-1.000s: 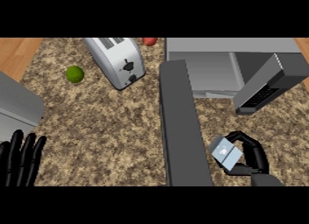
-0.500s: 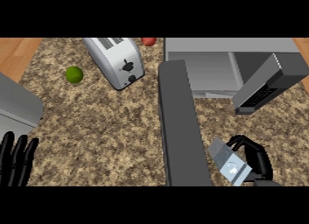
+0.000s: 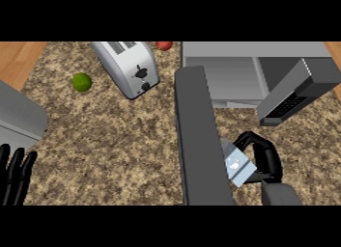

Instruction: Pick up the milk, place it into the microwave and close the microwave

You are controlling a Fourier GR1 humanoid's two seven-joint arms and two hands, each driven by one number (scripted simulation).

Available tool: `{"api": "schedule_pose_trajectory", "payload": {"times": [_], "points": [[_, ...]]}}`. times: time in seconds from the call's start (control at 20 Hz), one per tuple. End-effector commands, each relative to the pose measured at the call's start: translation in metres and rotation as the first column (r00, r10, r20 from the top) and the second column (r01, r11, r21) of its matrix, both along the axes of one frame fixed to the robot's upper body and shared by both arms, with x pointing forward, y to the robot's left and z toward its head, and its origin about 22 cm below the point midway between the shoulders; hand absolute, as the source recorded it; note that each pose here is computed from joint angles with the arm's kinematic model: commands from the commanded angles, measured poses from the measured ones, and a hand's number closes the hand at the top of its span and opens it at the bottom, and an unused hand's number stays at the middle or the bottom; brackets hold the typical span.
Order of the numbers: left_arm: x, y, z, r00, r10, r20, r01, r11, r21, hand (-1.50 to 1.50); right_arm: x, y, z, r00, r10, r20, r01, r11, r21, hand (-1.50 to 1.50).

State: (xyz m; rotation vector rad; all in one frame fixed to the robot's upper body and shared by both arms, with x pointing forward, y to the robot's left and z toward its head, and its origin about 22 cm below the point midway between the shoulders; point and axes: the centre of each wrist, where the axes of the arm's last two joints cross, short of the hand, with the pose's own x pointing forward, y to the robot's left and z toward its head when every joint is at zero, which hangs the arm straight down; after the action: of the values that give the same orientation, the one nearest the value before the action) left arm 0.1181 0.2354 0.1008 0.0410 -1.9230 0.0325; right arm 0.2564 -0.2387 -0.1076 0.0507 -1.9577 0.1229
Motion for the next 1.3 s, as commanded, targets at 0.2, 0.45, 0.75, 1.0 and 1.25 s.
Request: {"api": "schedule_pose_trajectory", "payload": {"times": [0.2, 0.45, 0.75, 1.0, 1.25], "points": [[-0.009, 0.011, -0.010, 1.000, 0.008, 0.003, -0.008, 1.000, 0.005, -1.50, 0.064, 0.051, 0.046, 0.995, -0.094, -0.009, 0.093, 0.988, -0.126, 1.50], [-0.010, 0.003, -0.021, 1.000, 0.001, -0.012, -0.001, 1.000, -0.005, -1.50, 0.104, 0.025, 0.076, 0.983, -0.176, -0.057, 0.159, 0.961, -0.228, 1.50], [-0.001, 0.017, -0.008, 0.999, -0.035, 0.002, 0.035, 0.999, 0.005, -1.50, 0.137, 0.020, 0.081, 0.966, -0.252, -0.061, 0.221, 0.923, -0.316, 1.50], [0.005, 0.012, -0.015, 0.998, -0.055, 0.004, 0.055, 0.998, 0.005, -1.50, 0.151, -0.003, 0.096, 0.938, -0.345, -0.025, 0.314, 0.880, -0.357, 1.50], [0.015, 0.012, -0.011, 0.998, -0.062, 0.004, 0.062, 0.998, 0.009, -1.50, 0.167, -0.002, 0.119, 0.876, -0.480, 0.055, 0.458, 0.789, -0.410, 1.50]]}}
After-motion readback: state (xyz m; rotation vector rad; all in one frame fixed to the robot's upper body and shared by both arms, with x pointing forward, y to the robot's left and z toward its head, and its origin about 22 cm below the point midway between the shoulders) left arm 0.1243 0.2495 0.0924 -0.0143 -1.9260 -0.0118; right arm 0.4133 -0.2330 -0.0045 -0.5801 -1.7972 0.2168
